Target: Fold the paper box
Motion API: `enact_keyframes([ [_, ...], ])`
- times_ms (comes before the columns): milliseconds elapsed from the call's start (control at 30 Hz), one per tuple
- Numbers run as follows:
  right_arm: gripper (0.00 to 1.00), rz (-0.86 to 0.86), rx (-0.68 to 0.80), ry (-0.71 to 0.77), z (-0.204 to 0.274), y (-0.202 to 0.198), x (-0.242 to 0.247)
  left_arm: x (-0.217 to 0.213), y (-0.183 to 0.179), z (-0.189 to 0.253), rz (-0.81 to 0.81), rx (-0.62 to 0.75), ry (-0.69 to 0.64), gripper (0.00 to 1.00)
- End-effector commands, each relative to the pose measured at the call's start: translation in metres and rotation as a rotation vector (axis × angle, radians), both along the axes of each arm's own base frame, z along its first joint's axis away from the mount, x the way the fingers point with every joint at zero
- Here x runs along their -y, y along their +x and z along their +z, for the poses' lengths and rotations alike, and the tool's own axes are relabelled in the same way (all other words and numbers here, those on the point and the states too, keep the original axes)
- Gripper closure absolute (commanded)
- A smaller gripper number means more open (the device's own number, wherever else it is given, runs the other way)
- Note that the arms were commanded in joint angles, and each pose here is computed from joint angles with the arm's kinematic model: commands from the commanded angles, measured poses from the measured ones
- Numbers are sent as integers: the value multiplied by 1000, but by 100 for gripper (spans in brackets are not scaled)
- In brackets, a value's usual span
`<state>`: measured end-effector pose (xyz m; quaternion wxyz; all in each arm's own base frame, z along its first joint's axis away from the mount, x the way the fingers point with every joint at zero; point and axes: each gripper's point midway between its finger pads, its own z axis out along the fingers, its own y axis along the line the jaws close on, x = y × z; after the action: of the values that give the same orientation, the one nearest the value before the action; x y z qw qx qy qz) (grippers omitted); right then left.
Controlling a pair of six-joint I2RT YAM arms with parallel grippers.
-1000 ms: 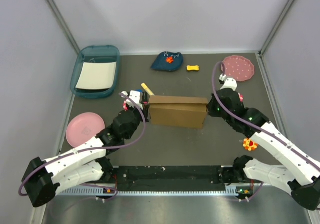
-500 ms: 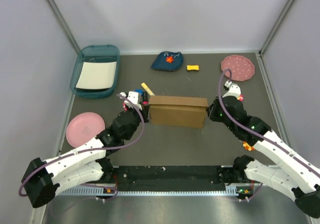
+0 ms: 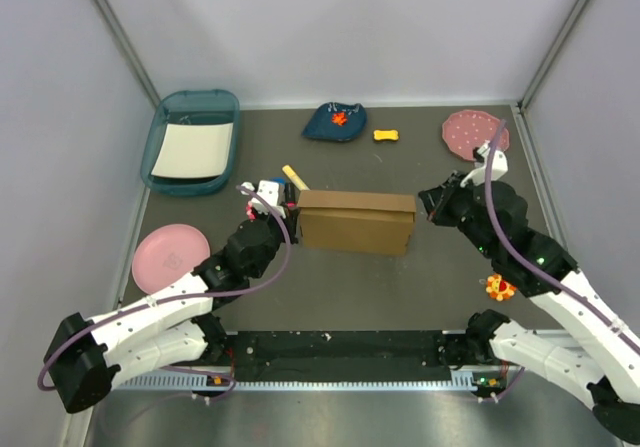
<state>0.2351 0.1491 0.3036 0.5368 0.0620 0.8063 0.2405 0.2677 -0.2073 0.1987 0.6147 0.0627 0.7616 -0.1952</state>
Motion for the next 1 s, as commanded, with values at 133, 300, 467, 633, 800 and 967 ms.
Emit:
enact_keyframes([
  [133, 100, 52, -127, 99, -77, 22, -25, -6, -14, -53, -32, -141, 143, 100],
  [300, 100, 25, -221, 81, -124, 13, -19, -6, -13, -50, -33, -134, 143, 100],
  [467, 100, 3, -260, 63, -147, 7, -12, -9, -14, -38, -32, -125, 145, 91],
  [633, 100, -20, -242, 47, -135, 9, -6, -14, -14, 5, -39, -44, 134, 68],
  [800, 100, -43, -235, 24, -129, 10, 0, -16, -16, 53, -65, 37, 126, 63],
  [967, 100, -40, -224, 21, -124, 10, 1, -22, -13, 80, -22, 73, 89, 50],
])
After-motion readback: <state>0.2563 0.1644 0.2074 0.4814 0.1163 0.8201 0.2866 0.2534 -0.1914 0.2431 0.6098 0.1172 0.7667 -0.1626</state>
